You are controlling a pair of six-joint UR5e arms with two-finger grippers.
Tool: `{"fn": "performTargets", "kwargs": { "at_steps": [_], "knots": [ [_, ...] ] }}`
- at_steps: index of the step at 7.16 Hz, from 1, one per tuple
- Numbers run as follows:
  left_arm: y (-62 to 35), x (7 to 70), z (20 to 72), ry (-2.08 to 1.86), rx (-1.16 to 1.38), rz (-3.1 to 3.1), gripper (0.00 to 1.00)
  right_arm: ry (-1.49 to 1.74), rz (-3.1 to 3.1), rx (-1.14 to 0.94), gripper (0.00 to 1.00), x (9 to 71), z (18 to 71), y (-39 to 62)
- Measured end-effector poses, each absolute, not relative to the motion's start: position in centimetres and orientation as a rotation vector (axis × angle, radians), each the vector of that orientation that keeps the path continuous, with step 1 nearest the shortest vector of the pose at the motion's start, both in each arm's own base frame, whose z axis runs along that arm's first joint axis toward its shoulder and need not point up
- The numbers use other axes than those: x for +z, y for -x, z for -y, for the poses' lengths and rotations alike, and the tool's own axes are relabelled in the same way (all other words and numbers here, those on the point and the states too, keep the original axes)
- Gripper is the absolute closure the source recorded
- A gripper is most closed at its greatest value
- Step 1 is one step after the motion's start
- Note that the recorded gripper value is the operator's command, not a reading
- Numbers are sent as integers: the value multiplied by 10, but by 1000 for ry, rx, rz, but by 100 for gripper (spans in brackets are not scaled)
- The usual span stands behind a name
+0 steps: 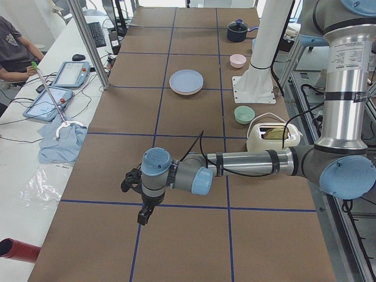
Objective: Stack three plates with pink and blue
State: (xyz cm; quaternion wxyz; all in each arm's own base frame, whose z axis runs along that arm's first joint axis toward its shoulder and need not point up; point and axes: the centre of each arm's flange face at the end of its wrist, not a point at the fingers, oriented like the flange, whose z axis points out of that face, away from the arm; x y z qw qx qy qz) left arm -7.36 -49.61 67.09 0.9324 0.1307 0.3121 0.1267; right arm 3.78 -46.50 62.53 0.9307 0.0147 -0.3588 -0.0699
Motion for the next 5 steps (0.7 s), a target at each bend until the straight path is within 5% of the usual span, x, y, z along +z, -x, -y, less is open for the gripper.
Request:
{"fn": "performTargets", "kwargs": {
  "at_steps": [5],
  "knots": [
    [69, 632, 487, -145, 156, -711, 0, 10, 735, -33, 0, 628, 464, -43]
  ]
}}
